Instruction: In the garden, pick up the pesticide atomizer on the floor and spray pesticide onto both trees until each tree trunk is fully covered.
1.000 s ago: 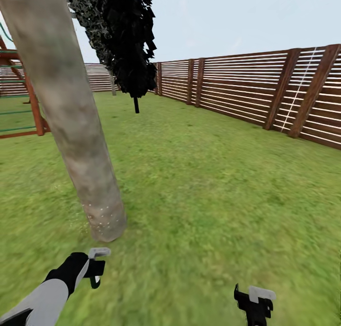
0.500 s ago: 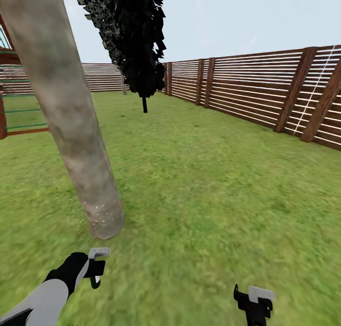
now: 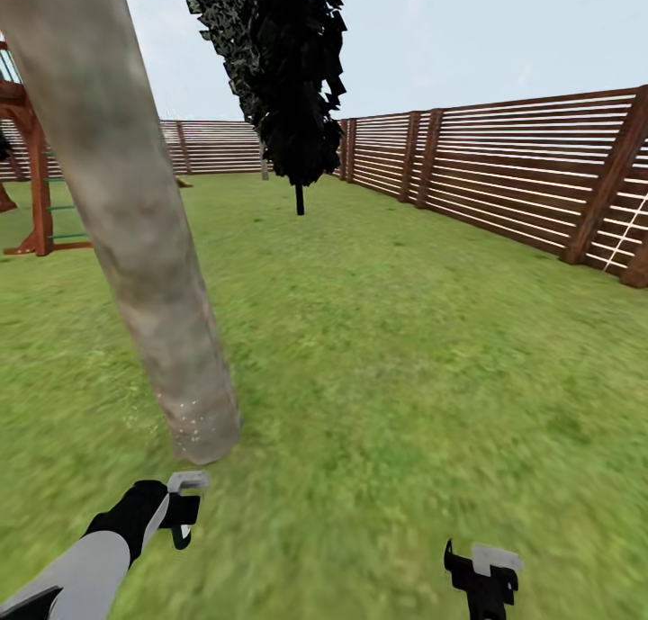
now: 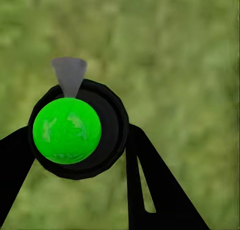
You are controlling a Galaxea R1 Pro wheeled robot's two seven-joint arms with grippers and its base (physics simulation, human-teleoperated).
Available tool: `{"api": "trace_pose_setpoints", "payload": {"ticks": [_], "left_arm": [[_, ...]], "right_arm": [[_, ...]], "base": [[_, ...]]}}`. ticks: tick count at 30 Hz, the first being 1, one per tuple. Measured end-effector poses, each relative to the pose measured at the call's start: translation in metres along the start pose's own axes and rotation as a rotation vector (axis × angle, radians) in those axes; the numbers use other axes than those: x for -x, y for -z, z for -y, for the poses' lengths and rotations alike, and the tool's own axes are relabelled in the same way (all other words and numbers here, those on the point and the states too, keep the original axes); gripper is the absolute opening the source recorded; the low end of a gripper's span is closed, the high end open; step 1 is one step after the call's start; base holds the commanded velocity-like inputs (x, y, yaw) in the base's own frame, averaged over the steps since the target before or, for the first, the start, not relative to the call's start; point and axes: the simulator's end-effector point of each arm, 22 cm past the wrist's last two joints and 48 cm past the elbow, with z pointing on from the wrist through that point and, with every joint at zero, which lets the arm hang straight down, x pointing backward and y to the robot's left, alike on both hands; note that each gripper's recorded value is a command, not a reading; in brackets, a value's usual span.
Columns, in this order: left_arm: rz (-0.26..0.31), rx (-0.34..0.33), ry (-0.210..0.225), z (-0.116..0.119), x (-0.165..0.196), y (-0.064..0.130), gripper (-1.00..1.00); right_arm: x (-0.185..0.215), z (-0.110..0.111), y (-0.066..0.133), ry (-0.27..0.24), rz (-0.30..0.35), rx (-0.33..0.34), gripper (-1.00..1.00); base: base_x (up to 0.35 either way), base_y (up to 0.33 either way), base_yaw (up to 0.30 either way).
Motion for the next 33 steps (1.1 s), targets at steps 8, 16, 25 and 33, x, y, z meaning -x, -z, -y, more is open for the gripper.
{"api": "trace_pose_setpoints", "payload": {"ticks": [8,16,25,33], "left_arm": [[0.0,0.0,0.0,0.0006,0.0001,-0.0002,-1.0],[0.001,0.0,0.001,0.0006,0.0004,-0.0002,-1.0],[0.001,0.001,0.001,-0.0005,0.0003,0.0001,-1.0],[0.001,0.0,0.0,0.0005,0.0002,-0.0002,-1.0]], "right_arm": [[-0.0004,-0.0001,0.0,0.0,-0.001,0.0,1.0],[-0.0003,-0.0002,-0.0001,0.0,-0.001,0.0,1.0],[-0.0002,0.0,0.0,0.0,0.0,0.0,1.0],[-0.0002,-0.0001,-0.0001,0.0,0.0,0.0,1.0]], "base": [[0.121,-0.237,0.121],[0.001,-0.272,0.276],[0.1,-0.26,0.237],[0.148,-0.234,0.11]]}}
